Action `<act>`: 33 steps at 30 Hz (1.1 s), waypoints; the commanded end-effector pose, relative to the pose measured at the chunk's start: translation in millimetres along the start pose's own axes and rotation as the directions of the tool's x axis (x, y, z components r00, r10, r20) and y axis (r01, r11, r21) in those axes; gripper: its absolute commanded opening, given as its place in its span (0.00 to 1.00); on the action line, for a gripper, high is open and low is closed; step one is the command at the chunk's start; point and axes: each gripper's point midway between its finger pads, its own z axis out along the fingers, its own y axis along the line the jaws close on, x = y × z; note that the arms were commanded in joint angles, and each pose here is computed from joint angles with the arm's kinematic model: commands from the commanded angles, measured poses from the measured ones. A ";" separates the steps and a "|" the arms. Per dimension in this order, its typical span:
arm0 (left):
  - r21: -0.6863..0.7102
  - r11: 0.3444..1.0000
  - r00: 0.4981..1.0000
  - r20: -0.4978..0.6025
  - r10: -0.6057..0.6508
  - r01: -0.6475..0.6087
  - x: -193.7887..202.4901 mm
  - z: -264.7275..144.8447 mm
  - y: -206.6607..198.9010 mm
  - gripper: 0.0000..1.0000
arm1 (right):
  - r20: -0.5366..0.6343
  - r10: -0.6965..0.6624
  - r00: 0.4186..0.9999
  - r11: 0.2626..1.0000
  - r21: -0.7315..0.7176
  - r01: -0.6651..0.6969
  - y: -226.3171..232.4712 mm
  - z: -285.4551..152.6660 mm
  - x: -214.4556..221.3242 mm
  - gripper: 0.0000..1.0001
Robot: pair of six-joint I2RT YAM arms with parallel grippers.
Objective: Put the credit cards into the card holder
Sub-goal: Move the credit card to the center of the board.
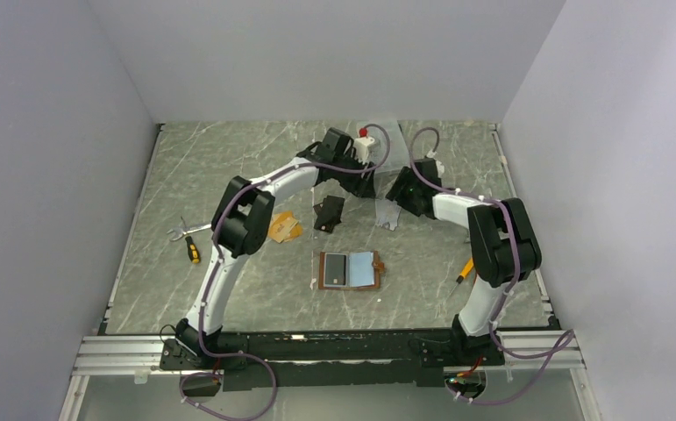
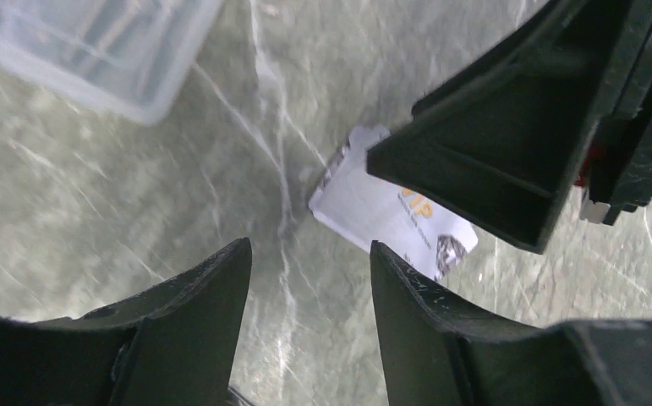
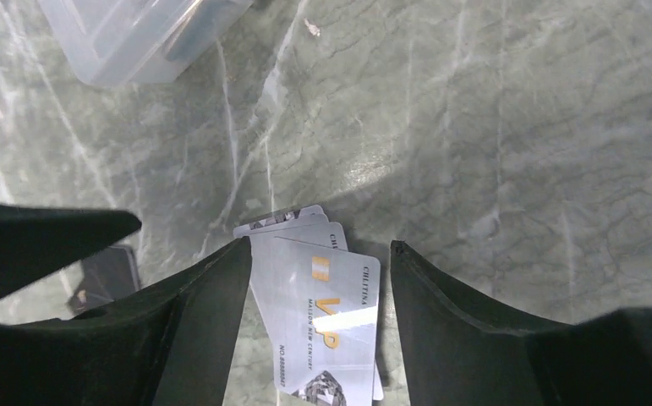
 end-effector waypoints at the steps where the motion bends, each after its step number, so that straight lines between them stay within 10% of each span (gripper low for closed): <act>1: 0.002 0.997 0.995 0.059 0.075 -0.076 -29.2 -39.7 -21.7 0.59 | -0.027 -0.116 0.993 0.964 0.237 0.119 -26.0 1.9 7.8 0.66; 33: -0.050 0.991 0.992 0.041 0.123 -0.121 3.1 -193.8 -33.2 0.61 | -0.209 -0.235 0.949 0.822 0.478 0.309 -41.7 -6.4 87.3 0.54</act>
